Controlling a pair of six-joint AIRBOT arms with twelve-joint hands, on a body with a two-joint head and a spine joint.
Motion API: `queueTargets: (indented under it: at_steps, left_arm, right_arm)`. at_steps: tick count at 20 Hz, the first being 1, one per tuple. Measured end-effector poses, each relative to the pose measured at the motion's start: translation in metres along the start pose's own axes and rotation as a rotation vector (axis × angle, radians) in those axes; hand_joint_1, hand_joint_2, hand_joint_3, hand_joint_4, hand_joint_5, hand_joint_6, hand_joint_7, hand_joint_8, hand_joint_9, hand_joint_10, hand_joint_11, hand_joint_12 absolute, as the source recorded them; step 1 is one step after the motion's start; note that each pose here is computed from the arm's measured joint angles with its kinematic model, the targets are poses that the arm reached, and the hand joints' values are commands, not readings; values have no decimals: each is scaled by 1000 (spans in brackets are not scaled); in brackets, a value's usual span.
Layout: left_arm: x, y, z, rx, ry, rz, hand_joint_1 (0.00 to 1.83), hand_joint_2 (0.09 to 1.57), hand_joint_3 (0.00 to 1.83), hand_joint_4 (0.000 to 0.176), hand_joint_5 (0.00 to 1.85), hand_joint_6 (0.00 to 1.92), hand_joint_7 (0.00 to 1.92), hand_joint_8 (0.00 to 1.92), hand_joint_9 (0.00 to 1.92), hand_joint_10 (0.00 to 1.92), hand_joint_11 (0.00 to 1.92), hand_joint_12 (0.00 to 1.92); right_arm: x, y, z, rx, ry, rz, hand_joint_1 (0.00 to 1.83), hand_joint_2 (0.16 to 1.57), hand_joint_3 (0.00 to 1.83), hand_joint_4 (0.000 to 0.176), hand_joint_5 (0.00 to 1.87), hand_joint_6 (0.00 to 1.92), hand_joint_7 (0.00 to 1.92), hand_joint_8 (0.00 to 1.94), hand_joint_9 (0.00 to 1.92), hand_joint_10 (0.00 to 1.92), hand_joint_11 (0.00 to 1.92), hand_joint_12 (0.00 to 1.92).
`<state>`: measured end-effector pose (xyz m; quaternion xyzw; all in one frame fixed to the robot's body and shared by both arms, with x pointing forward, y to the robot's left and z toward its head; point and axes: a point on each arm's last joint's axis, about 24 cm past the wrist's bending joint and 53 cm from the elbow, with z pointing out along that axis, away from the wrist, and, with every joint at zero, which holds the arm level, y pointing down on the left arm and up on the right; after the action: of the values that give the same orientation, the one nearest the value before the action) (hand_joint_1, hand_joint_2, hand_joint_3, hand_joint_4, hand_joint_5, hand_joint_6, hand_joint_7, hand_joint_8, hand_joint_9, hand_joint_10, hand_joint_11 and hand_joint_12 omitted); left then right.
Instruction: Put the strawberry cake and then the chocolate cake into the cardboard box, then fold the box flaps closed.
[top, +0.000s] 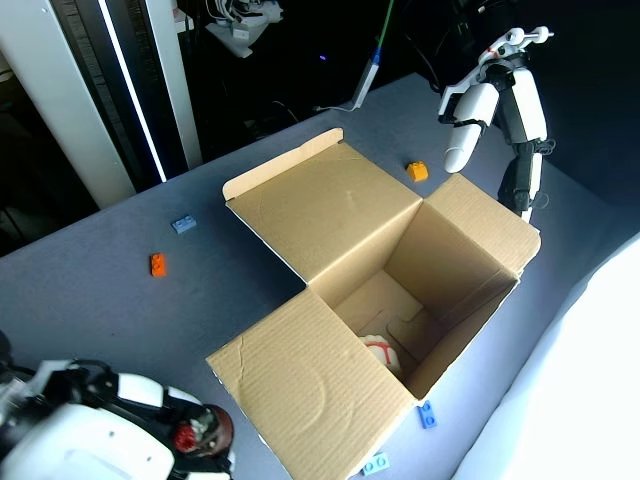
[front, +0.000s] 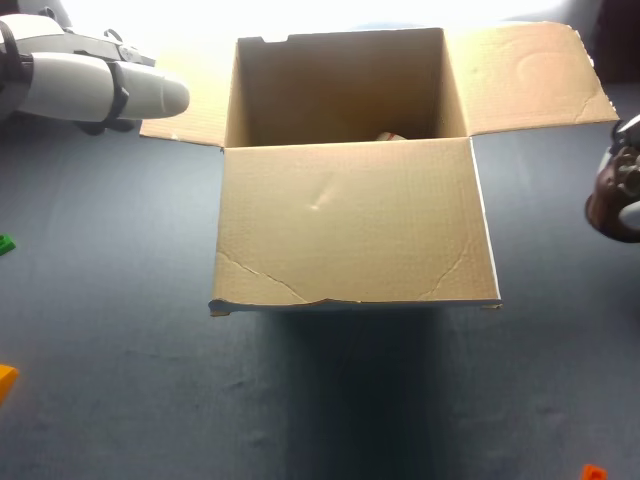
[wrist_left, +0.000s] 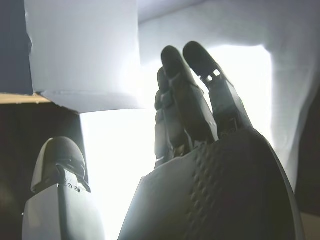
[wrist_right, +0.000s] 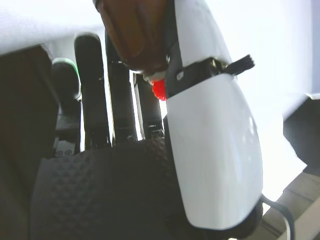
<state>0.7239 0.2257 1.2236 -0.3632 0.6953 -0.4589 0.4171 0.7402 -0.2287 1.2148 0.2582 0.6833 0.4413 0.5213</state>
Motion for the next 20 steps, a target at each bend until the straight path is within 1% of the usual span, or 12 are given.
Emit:
queueTargets:
  at_steps: [2, 3, 4, 7, 9, 11, 12, 13, 15, 16, 19, 20]
  left_arm:
    - [-1, 1, 0, -2, -2, 0, 447, 1009, 0, 13, 319, 5, 510, 3, 644, 4, 214, 1152]
    - [-1, 1, 0, -3, -3, 0, 449, 1008, 0, 15, 319, 4, 513, 3, 643, 3, 215, 1147]
    - [-1, 1, 0, -2, -2, 0, 447, 1007, 0, 14, 317, 3, 512, 2, 641, 3, 214, 1145]
    - [0, 0, 0, -1, -1, 0, 441, 1015, 2, 14, 314, 2, 506, 1, 637, 1, 211, 1147]
    - [-1, -1, 0, 2, -4, -3, 441, 1015, 2, 13, 313, 2, 502, 0, 635, 1, 206, 1146]
    - [-2, -2, 0, 2, -5, -3, 452, 1011, 0, 12, 318, 3, 506, 2, 638, 2, 211, 1149]
    - [-2, -1, 0, 1, -6, -3, 445, 1011, 0, 13, 319, 4, 508, 3, 642, 3, 214, 1153]
    - [-2, -1, 0, 0, -7, -3, 451, 1012, 0, 12, 323, 5, 508, 2, 642, 3, 215, 1155]
    - [-2, -2, 0, 2, -5, -3, 457, 1010, 0, 12, 325, 5, 507, 1, 641, 2, 212, 1156]
    - [-2, -2, 0, 1, -7, -4, 449, 1011, 0, 12, 331, 6, 509, 2, 642, 2, 210, 1151]
    - [-2, -2, 0, 0, -8, -4, 430, 1016, 2, 12, 315, 1, 501, 0, 635, 0, 207, 1149]
    - [-1, -2, 0, 1, -7, -5, 414, 1020, 4, 17, 313, 1, 500, 0, 632, 0, 205, 1147]
  right_arm:
    - [-16, 7, -11, -6, -24, -3, 1355, 1171, 0, 0, 1032, 870, 845, 1236, 634, 1583, 131, 1920]
    - [-28, 13, -18, -20, -47, -6, 1361, 1158, 0, 0, 1067, 778, 872, 1211, 663, 1566, 168, 1919]
    - [-38, 18, -24, -31, -69, -12, 1361, 1158, 0, 0, 1084, 738, 861, 1225, 660, 1576, 176, 1921]
    - [-53, 35, -31, -57, -87, -12, 1359, 1159, 0, 0, 1051, 810, 868, 1207, 664, 1566, 176, 1920]
    - [-59, 47, -34, -79, -93, -5, 1350, 1184, 4, 0, 1016, 861, 808, 1316, 609, 1625, 159, 1921]
    - [-61, 55, -36, -94, -93, -19, 1347, 1185, 1, 0, 977, 937, 826, 1277, 626, 1608, 138, 1921]
    - [-61, 60, -37, -105, -90, -36, 1344, 1200, 5, 0, 904, 1050, 799, 1303, 613, 1604, 135, 1921]
    - [-62, 64, -36, -112, -88, -45, 1346, 1193, 0, 0, 957, 979, 813, 1290, 618, 1605, 134, 1919]
    - [-65, 76, -37, -138, -95, -30, 1351, 1183, 0, 0, 1030, 861, 818, 1295, 604, 1605, 145, 1921]
    - [-66, 97, -35, -186, -102, -11, 1350, 1185, 1, 0, 1025, 867, 807, 1310, 594, 1619, 147, 1921]
    - [-62, 110, -34, -216, -97, -36, 1348, 1192, 2, 0, 1006, 882, 792, 1346, 592, 1630, 152, 1921]
    - [-62, 113, -34, -222, -95, -36, 1342, 1208, 3, 0, 934, 984, 764, 1375, 582, 1620, 160, 1921]
